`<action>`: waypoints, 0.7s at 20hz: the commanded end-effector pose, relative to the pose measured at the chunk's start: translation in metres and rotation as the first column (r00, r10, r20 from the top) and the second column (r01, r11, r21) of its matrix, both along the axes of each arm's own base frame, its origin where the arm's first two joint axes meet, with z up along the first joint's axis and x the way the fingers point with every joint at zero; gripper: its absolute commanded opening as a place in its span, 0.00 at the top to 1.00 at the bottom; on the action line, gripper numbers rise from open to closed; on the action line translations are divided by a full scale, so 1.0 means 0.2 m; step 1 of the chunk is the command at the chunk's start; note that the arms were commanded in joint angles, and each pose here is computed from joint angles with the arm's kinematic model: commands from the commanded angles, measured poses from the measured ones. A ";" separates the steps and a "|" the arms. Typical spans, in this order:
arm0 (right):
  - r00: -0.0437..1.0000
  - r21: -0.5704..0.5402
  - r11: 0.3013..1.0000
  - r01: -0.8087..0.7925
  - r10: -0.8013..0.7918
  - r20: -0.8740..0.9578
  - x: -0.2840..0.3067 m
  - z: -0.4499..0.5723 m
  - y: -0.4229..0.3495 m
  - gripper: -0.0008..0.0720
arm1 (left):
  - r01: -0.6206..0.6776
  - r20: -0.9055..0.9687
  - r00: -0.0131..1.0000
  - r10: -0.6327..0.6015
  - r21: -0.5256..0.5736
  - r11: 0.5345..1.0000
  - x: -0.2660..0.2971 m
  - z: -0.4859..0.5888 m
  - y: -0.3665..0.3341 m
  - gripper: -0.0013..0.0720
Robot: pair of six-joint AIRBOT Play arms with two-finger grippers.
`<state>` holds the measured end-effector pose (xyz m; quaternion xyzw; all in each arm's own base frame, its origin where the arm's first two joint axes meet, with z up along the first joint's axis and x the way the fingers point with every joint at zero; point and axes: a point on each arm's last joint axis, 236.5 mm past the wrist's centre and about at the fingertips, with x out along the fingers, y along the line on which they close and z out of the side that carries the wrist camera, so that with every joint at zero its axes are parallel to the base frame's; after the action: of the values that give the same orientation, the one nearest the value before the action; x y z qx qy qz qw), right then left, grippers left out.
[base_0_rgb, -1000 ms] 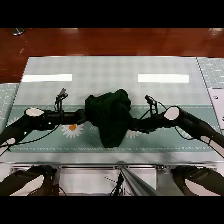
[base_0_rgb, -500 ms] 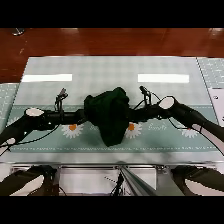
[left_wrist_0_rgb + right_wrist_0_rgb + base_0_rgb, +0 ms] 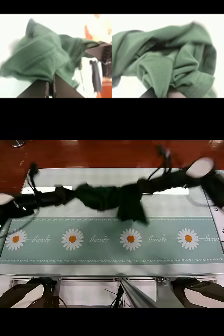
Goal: Fold the shirts.
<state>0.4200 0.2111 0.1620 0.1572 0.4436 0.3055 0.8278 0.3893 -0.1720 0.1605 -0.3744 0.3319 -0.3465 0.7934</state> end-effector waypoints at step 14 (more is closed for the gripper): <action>0.854 -0.257 0.935 0.244 -0.081 0.514 -1.29 1.17 -0.66 0.96 | -0.528 0.788 0.587 0.187 0.198 0.826 -0.97 1.75 0.34 0.94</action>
<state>0.2049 0.0885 0.4127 -0.0232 0.2245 0.1993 0.9536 0.2359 -0.1106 0.5159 -0.1398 -0.0354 -0.2791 0.9494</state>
